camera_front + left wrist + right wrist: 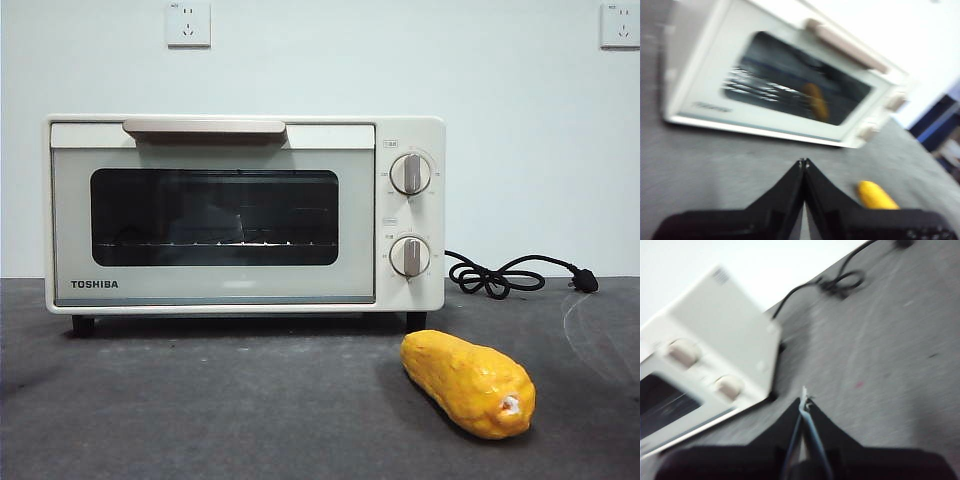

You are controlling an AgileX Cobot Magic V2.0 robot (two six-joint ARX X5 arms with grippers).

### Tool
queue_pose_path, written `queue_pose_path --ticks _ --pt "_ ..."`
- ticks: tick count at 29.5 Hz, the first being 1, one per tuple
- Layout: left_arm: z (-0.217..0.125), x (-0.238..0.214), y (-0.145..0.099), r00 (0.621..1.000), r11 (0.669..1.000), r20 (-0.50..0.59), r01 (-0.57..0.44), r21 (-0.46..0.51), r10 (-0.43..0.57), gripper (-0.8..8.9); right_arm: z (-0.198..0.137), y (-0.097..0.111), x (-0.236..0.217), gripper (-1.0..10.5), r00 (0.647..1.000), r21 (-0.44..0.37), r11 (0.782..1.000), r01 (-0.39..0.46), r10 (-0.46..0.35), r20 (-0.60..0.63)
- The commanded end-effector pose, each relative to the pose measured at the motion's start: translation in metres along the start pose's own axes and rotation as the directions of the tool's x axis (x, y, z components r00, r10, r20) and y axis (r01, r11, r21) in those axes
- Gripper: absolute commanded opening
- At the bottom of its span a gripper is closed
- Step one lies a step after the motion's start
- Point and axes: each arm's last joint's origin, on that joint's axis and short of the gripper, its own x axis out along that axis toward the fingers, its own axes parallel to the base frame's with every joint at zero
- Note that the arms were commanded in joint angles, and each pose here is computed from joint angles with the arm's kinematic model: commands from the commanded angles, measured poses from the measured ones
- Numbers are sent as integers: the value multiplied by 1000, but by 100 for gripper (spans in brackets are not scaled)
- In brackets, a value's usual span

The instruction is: Take the corn from the table,put the corn in the oven

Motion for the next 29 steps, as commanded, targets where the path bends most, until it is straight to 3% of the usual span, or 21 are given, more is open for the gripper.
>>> queue_pose_path --ticks 1,9,17,24,29 --pt "16 -5 -14 996 997 40 73 22 -74 -5 8 7 -2 -3 998 -9 998 -62 62 22" --pt "58 -18 -47 987 989 80 135 68 -140 -5 39 35 -19 -1 971 -69 972 -224 229 76" --pt "88 -11 -63 988 989 -88 131 65 -125 -5 76 68 -30 -1 923 -92 919 -384 380 -60" --pt "113 7 -69 963 989 -252 119 91 -93 -5 114 94 -25 0 869 -113 884 -454 411 -277" --pt "132 19 -75 936 985 -348 111 129 -60 -5 139 107 -18 1 836 -157 878 -453 357 -416"
